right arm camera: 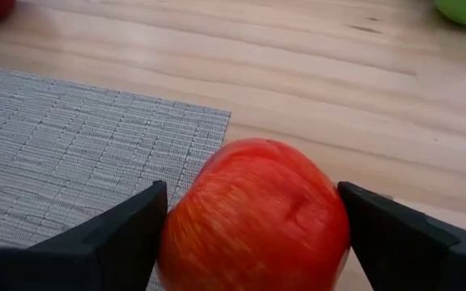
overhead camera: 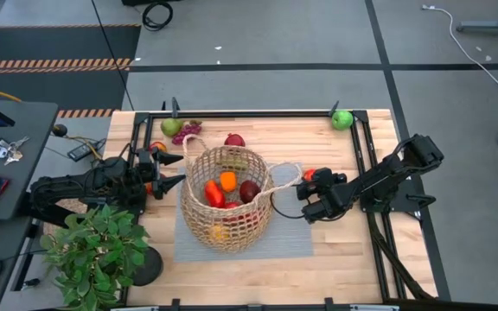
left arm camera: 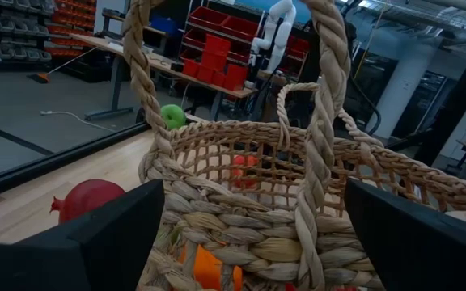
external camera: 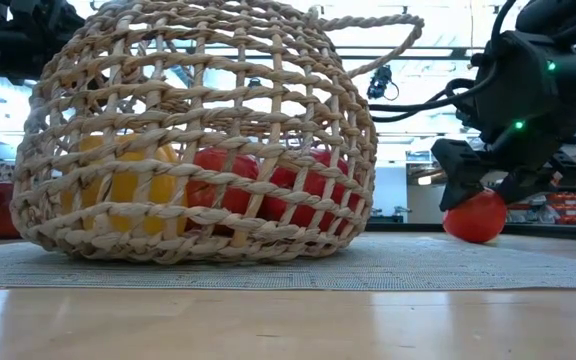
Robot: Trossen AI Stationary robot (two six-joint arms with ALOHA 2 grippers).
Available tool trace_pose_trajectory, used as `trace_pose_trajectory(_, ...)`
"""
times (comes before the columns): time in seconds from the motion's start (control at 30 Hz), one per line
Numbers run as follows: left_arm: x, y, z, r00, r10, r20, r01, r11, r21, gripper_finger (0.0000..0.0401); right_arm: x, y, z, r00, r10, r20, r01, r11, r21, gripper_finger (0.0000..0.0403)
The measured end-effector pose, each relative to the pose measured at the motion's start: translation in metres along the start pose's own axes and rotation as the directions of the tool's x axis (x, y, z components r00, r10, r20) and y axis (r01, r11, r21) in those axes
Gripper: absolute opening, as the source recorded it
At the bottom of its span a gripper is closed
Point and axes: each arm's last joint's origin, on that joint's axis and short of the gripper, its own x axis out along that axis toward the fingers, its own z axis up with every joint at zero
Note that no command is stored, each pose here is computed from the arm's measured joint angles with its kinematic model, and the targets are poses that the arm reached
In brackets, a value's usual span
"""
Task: Build produce basket
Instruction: Put the red apple into the brown woven basket
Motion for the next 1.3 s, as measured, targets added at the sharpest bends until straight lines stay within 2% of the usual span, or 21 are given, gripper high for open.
trace_pose_trajectory(0.2, 0.000, 0.000, 0.000, 1.000, 0.000, 0.000, 0.000, 1.000, 0.000, 0.0389, -0.005, 0.003, 0.003, 0.999, -0.014, -0.032, 0.013, 0.999, -0.040, 0.0350)
trace_pose_trajectory(0.37, 0.000, 0.000, 0.000, 1.000, 0.000, 0.000, 0.000, 1.000, 0.000, 0.0389, -0.024, 0.016, 0.008, 0.995, -0.008, -0.103, -0.007, 0.989, -0.144, 0.0349)
trace_pose_trajectory(0.53, 0.000, 0.000, 0.000, 1.000, 0.000, 0.000, 0.000, 1.000, 0.000, 0.0389, -0.050, 0.039, 0.014, 0.974, 0.092, -0.207, -0.145, 0.955, -0.259, 0.0349)
trace_pose_trajectory(0.73, 0.000, 0.000, 0.000, 1.000, 0.000, 0.000, 0.000, 1.000, 0.000, 0.0389, -0.085, 0.062, 0.025, 0.910, 0.186, -0.371, -0.329, 0.868, -0.373, 0.0349)
trace_pose_trajectory(0.9, 0.000, 0.000, 0.000, 1.000, 0.000, 0.000, 0.000, 1.000, 0.000, 0.0389, -0.115, 0.081, 0.034, 0.801, 0.299, -0.519, -0.537, 0.742, -0.401, 0.0349)
trace_pose_trajectory(1.03, 0.000, 0.000, 0.000, 1.000, 0.000, 0.000, 0.000, 1.000, 0.000, 0.0389, -0.136, 0.094, 0.043, 0.734, 0.400, -0.548, -0.646, 0.659, -0.384, 0.0349)
trace_pose_trajectory(1.1, 0.000, 0.000, 0.000, 1.000, 0.000, 0.000, 0.000, 1.000, 0.000, 0.0389, -0.147, 0.102, 0.048, 0.692, 0.477, -0.542, -0.707, 0.599, -0.376, 0.0349)
trace_pose_trajectory(1.2, 0.000, 0.000, 0.000, 1.000, 0.000, 0.000, 0.000, 1.000, 0.000, 0.0389, -0.165, 0.116, 0.054, 0.589, 0.621, -0.518, -0.808, 0.452, -0.377, 0.0349)
trace_pose_trajectory(1.3, 0.000, 0.000, 0.000, 1.000, 0.000, 0.000, 0.000, 1.000, 0.000, 0.0389, -0.185, 0.130, 0.062, 0.428, 0.765, -0.481, -0.891, 0.267, -0.367, 0.0349)
